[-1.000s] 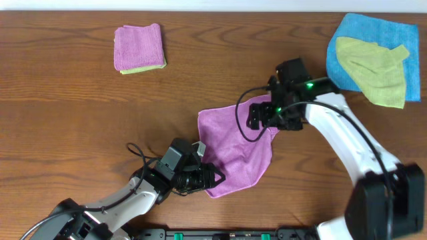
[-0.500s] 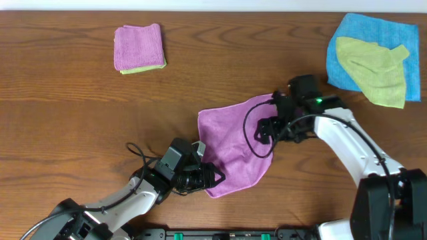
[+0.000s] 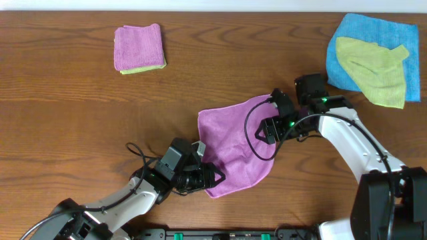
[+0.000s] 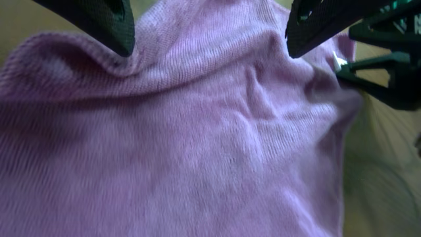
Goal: Fold the cloth
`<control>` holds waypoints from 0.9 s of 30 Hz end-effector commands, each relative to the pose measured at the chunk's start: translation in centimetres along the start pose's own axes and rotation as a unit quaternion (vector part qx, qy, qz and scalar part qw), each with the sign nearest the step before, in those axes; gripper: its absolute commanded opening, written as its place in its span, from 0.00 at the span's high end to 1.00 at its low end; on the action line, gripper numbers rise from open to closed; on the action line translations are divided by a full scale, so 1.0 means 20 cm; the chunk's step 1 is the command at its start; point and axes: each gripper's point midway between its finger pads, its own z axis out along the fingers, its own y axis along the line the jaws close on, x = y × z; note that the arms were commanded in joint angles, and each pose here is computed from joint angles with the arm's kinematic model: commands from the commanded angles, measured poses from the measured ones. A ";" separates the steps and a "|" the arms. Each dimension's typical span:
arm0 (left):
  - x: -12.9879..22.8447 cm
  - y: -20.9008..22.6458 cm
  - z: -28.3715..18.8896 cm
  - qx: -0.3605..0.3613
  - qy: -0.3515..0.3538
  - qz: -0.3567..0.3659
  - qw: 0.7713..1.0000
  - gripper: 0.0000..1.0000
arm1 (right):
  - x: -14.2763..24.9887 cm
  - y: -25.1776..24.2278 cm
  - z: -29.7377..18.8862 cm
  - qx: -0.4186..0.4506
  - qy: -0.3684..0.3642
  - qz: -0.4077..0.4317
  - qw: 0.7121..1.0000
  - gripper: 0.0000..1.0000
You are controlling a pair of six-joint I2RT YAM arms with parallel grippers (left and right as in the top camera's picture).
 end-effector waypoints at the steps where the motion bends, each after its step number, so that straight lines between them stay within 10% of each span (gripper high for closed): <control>1: 0.00 0.13 0.01 -0.046 -0.014 -0.012 0.999 0.37 | 0.08 -0.06 0.02 0.027 0.030 0.030 0.999 0.26; 13: 0.00 0.13 0.01 -0.046 -0.014 -0.011 0.999 0.37 | 0.27 -0.22 0.14 0.093 0.053 0.109 0.988 0.31; 21: 0.00 0.13 0.01 -0.046 -0.014 -0.011 0.999 0.36 | 0.24 -0.17 0.14 0.070 0.031 0.135 0.988 0.94; 27: 0.00 0.13 0.01 -0.046 -0.014 -0.012 0.999 0.36 | 0.18 -0.10 0.05 0.061 0.020 0.204 0.977 0.98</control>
